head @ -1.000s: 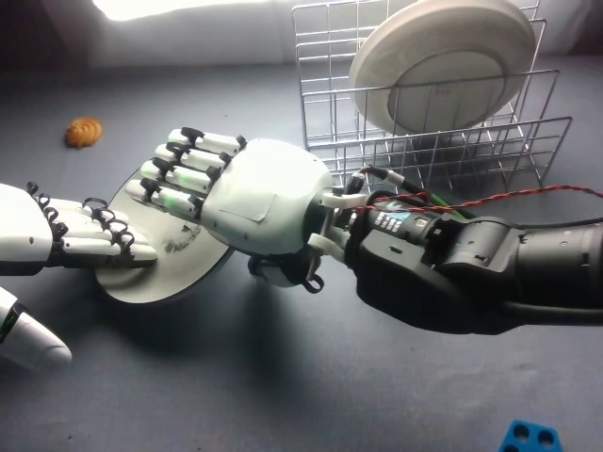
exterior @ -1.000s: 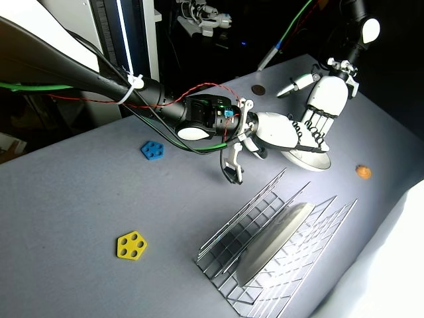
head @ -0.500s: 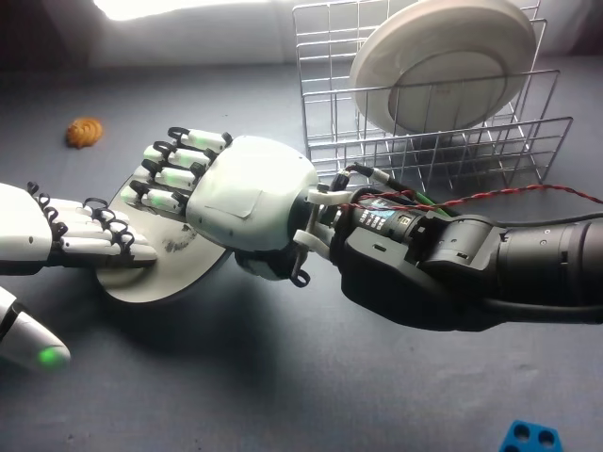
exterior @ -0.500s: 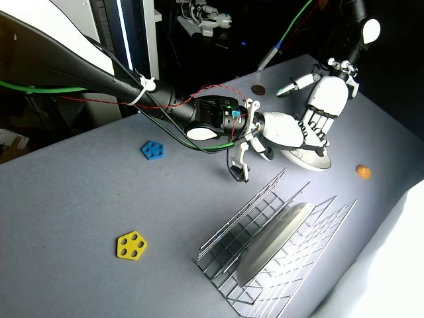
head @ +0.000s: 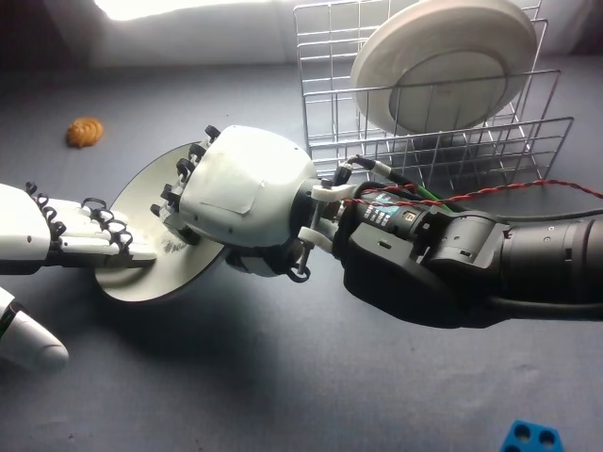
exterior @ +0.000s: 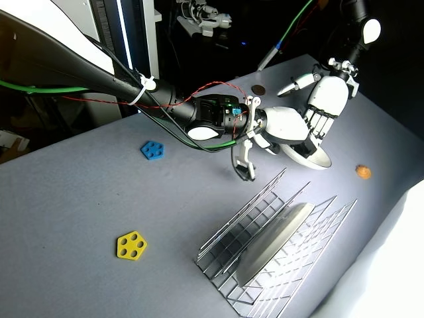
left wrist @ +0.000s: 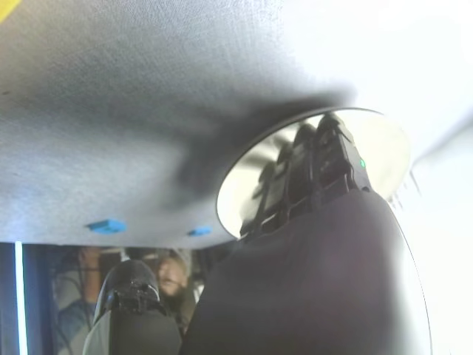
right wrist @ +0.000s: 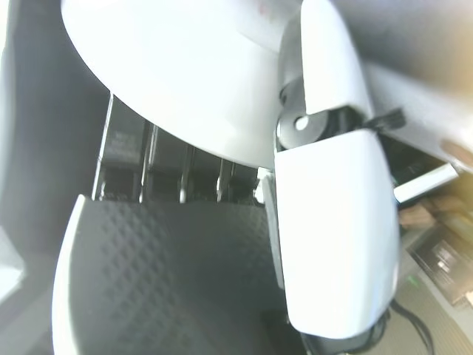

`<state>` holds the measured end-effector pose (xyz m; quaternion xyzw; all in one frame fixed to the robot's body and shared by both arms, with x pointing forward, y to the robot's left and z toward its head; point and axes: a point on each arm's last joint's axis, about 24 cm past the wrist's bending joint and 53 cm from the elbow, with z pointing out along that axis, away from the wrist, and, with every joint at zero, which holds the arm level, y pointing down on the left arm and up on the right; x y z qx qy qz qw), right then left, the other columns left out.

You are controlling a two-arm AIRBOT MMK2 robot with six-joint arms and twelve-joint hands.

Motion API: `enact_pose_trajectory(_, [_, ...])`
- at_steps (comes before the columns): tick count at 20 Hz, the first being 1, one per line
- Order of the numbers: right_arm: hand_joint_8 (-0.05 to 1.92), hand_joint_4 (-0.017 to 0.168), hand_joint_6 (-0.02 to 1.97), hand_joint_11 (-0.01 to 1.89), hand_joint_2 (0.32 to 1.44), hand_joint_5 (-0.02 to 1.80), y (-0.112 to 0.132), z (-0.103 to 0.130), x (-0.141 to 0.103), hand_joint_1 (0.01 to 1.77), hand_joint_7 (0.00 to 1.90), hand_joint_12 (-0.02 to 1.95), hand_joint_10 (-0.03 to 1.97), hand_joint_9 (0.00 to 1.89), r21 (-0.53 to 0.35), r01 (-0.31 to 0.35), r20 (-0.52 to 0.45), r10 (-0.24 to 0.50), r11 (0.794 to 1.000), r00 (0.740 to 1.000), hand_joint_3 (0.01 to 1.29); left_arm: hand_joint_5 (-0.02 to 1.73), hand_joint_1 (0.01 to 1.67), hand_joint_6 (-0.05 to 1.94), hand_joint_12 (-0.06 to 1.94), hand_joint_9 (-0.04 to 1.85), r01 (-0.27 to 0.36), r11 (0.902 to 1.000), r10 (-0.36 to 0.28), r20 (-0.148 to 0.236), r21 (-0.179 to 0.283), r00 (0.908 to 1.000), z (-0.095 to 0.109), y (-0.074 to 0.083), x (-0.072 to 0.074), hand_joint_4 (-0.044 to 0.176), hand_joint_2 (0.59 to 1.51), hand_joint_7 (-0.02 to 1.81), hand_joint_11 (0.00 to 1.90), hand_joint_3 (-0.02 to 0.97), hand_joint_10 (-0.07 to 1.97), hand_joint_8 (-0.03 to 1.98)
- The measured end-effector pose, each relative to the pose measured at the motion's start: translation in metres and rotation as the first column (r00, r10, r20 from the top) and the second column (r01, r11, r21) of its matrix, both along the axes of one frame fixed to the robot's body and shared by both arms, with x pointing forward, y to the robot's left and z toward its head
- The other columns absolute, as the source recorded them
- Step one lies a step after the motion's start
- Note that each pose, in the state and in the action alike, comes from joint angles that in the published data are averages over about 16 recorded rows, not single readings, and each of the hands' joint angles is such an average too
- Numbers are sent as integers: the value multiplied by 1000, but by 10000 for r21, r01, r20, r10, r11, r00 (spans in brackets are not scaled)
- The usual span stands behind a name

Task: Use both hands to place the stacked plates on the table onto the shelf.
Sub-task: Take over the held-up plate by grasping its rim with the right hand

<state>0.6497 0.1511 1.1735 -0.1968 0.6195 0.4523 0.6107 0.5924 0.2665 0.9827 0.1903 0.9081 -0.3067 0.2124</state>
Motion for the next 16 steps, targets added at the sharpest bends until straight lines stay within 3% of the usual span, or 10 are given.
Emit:
enact_pose_trajectory(7, [601,-1,743,855,925,941,-3,4,-1,1298,1000,1132,876,986,125,7,84,-8,9999,10000,12,-12,15,-33,-26,20,123,9998,-117,343,-183,9993,13,-8,11,-2,973,-3,9,20,-53,-15])
enact_pose_trajectory(16, [670,-1,787,830,916,945,-8,7,-4,1306,1042,1183,997,1033,243,10,-51,-9,9997,10000,12,9,15,-8,3,18,207,9965,-75,1607,-806,9870,65,-23,45,0,971,13,18,20,-53,-8])
